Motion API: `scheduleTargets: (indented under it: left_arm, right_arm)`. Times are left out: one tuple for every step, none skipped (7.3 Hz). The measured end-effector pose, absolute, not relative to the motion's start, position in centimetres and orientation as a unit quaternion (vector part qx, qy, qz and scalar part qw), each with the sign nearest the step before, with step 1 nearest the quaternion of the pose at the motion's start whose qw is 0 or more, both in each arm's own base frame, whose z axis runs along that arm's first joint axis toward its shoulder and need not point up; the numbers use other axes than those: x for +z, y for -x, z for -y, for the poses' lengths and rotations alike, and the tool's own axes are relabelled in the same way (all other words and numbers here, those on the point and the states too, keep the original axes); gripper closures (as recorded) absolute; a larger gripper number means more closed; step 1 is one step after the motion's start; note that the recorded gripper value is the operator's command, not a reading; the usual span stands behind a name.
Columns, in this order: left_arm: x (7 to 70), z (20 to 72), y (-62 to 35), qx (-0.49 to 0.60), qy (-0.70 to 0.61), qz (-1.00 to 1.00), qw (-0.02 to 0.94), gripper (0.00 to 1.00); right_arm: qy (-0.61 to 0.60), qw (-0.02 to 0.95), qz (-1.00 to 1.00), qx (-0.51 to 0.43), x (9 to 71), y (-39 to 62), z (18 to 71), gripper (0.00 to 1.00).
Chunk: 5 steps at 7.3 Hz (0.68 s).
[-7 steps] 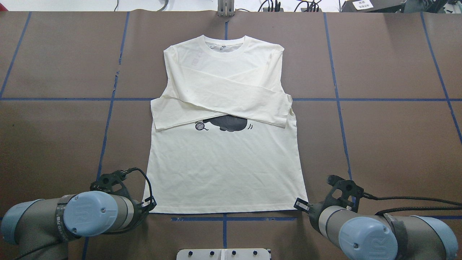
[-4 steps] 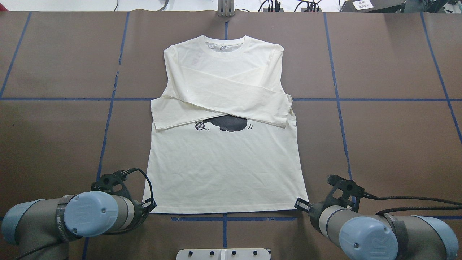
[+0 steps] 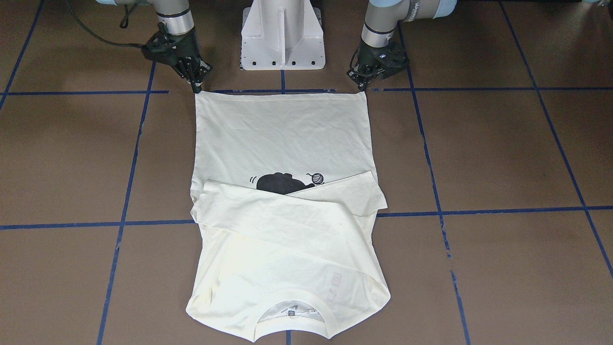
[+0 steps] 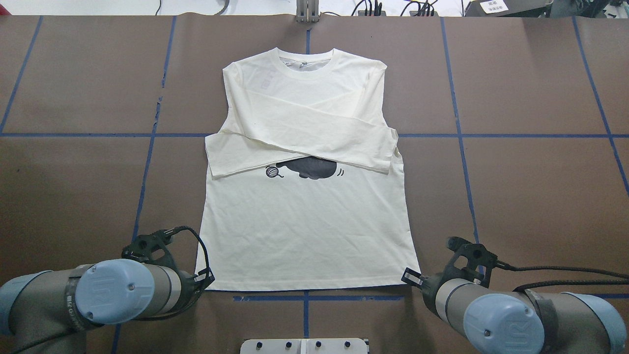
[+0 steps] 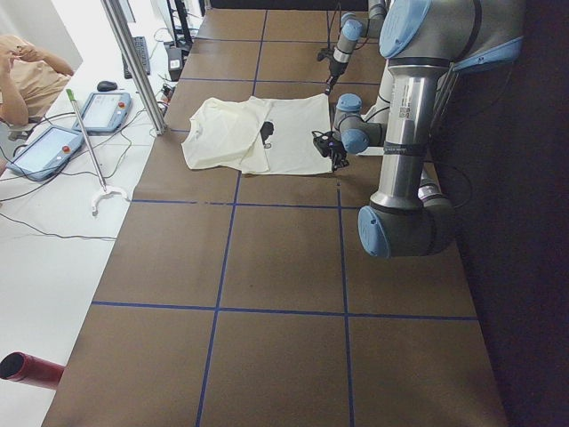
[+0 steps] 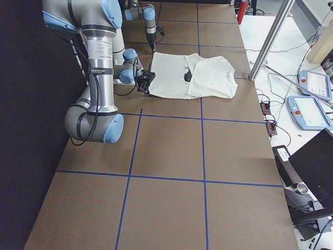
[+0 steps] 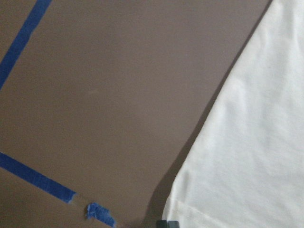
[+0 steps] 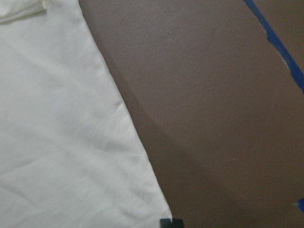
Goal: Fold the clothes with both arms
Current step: 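Lift the hem with both grippers and fold it toward the collar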
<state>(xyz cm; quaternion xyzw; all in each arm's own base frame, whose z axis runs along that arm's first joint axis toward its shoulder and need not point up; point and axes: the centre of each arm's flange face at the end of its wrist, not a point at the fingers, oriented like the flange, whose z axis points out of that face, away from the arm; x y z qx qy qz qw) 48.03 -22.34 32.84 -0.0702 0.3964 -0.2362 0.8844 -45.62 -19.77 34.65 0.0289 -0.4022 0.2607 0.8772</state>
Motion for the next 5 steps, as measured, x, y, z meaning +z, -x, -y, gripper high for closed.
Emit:
scheduleTargets:
  left_arm:
    - [31.9, 22.0, -46.8, -0.236, 0.072, -0.405, 0.880, 1.00]
    - [30.7, 21.3, -45.1, -0.234, 0.076, -0.417, 0.875, 1.00]
    - [29.0, 20.2, -42.9, -0.229, 0.087, -0.435, 0.867, 1.00]
    - [26.9, 19.4, -40.9, -0.222, 0.100, -0.455, 0.856, 1.00]
    - [25.7, 19.6, -40.3, -0.220, 0.102, -0.468, 0.850, 1.00]
  right_arm:
    - [-0.027, 0.875, 0.407, 0.261, 34.2, 44.8, 19.7, 1.00]
    - [-0.022, 0.876, 0.409, 0.256, 34.0, 43.3, 19.1, 1.00]
    - [-0.013, 0.877, 0.412, 0.246, 33.7, 41.5, 18.1, 1.00]
    - [-0.007, 0.873, 0.423, 0.243, 32.4, 39.7, 17.7, 1.00]
    - [-0.005, 0.862, 0.442, 0.249, 30.5, 38.3, 18.3, 1.00]
